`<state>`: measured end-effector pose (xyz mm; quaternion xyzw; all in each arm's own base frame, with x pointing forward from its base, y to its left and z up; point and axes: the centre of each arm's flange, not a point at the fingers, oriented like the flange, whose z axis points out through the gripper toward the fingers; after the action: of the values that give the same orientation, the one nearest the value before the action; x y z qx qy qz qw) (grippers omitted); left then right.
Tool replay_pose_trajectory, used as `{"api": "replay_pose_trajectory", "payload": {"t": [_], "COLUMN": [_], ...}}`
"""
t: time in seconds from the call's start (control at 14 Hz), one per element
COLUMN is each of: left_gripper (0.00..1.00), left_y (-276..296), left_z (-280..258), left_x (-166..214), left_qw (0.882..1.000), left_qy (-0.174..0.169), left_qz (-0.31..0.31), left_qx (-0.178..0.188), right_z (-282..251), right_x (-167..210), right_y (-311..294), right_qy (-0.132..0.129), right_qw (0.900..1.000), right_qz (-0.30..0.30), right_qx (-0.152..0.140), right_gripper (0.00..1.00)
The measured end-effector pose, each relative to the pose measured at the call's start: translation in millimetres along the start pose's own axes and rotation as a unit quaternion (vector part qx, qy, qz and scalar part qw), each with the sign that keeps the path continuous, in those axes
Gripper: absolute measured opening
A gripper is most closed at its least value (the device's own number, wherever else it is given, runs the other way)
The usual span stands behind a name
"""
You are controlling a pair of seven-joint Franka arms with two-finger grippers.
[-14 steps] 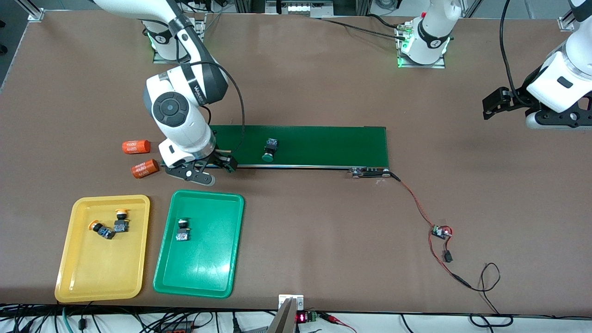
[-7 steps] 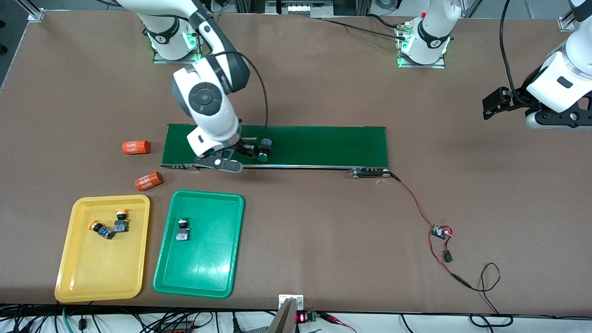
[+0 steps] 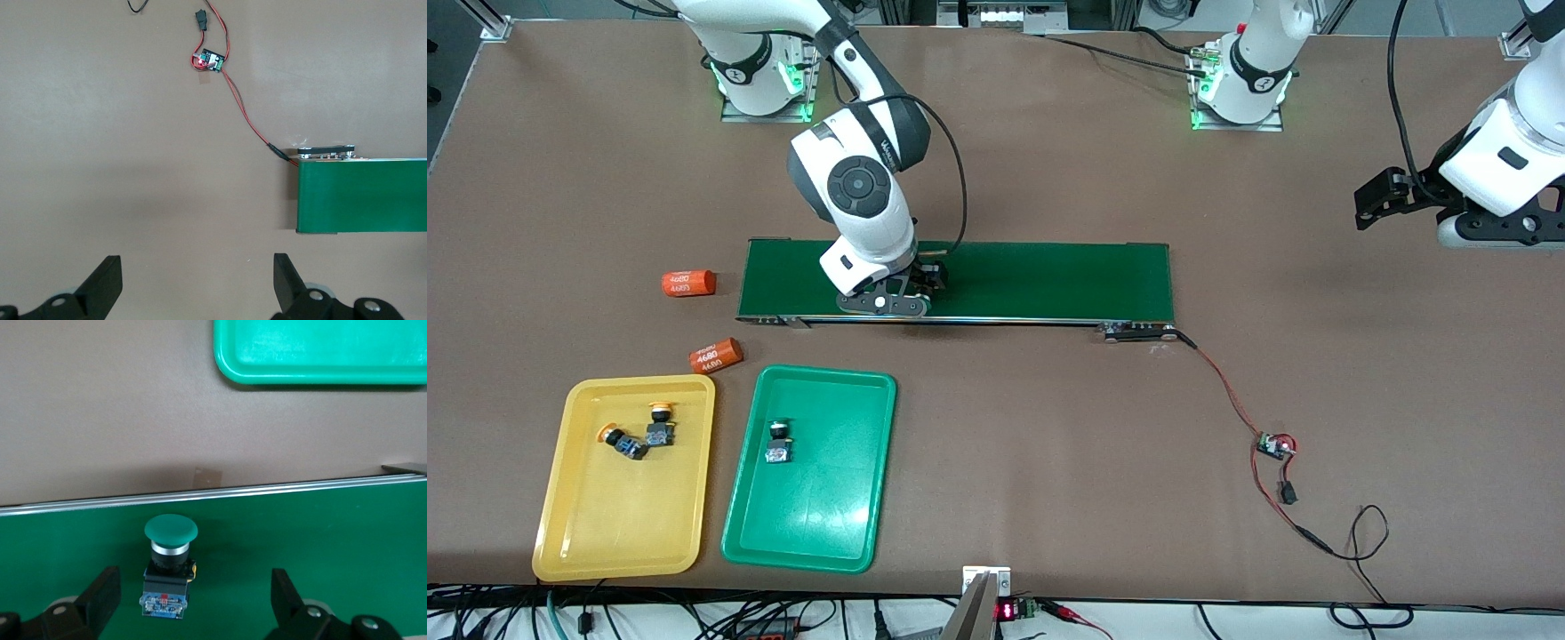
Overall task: Sort buttons by color to trays
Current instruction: 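Lift the green button and carry it over the green tray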
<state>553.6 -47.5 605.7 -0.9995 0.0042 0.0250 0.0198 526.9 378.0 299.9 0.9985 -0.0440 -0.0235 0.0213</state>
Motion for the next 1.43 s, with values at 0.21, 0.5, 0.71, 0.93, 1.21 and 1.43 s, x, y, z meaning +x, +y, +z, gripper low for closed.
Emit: {"api": "replay_pose_trajectory", "payload": {"t": [0.21,0.5,0.71,0.93,1.21,1.43], "left_gripper": [1.00,1.00,1.00,1.00,1.00,1.00], "left_y": [0.0,0.2,1.3,1.6,1.8,1.7], "left_z": [0.0,0.0,-0.1,-0.1,-0.1,0.1], "left_x": [0.0,0.0,-0.1,-0.1,-0.2,-0.5], "left_qw": [1.000,1.000,1.000,1.000,1.000,1.000], "left_qy": [0.000,0.000,0.000,0.000,0.000,-0.001], "left_qz": [0.000,0.000,0.001,0.001,0.002,0.002], "left_qx": [0.000,0.000,0.000,0.000,0.000,0.000], "right_z": [18.3,37.4,46.4,55.1,49.0,7.1], "right_x": [1.1,2.9,3.9,6.7,13.2,47.8], "right_y": [-1.2,-3.0,-3.5,-0.8,4.4,28.4], "right_qy": [-0.006,-0.008,-0.008,-0.010,-0.003,0.023], "right_qw": [1.000,1.000,1.000,1.000,1.000,1.000], "right_qz": [0.000,0.000,0.000,-0.009,-0.007,0.006], "right_qx": [-0.004,-0.004,-0.004,-0.006,-0.004,0.002], "right_gripper": [1.00,1.00,1.00,0.66,0.33,0.33]}}
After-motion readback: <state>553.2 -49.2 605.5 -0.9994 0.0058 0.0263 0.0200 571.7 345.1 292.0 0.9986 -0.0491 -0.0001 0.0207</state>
